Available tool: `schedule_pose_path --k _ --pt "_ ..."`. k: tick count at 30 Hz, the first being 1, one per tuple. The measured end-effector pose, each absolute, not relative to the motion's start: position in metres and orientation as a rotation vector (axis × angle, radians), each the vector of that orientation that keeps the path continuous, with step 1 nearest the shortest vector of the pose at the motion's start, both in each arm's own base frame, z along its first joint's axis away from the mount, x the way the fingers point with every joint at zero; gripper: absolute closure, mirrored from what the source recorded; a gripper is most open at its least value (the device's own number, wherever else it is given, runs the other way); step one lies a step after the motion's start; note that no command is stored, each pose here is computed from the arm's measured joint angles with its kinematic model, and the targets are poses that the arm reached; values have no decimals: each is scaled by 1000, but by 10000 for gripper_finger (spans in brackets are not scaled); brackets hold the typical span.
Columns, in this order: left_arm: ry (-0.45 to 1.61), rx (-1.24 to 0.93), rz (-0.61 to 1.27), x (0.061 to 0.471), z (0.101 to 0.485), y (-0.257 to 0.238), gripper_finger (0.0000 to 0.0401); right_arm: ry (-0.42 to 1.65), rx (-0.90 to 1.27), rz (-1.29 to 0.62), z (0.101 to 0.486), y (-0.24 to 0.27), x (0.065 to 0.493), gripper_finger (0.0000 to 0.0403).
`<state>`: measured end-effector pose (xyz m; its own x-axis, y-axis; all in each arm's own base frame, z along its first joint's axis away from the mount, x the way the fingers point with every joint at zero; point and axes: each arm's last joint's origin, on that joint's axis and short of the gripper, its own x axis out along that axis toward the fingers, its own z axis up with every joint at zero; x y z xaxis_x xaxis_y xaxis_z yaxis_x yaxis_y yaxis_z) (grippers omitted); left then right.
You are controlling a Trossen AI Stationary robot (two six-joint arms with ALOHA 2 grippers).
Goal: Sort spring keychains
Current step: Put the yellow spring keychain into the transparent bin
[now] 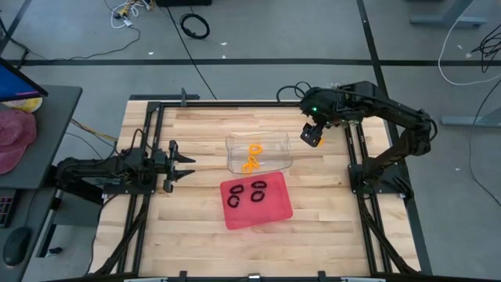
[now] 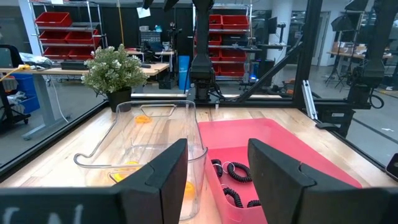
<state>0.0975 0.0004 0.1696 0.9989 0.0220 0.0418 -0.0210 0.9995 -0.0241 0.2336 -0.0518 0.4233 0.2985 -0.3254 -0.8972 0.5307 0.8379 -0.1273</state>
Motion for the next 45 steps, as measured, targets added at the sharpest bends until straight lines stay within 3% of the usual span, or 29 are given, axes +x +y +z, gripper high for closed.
schedule_pose_path --k 14,27,45 --pt "-42 -24 22 97 170 0 229 1253 196 -582 392 -49 220 117" --pt "-42 -24 21 98 170 0 229 1193 266 -663 392 -58 186 117" --pt "-42 -24 21 97 170 0 229 1164 361 -808 393 -91 174 117"
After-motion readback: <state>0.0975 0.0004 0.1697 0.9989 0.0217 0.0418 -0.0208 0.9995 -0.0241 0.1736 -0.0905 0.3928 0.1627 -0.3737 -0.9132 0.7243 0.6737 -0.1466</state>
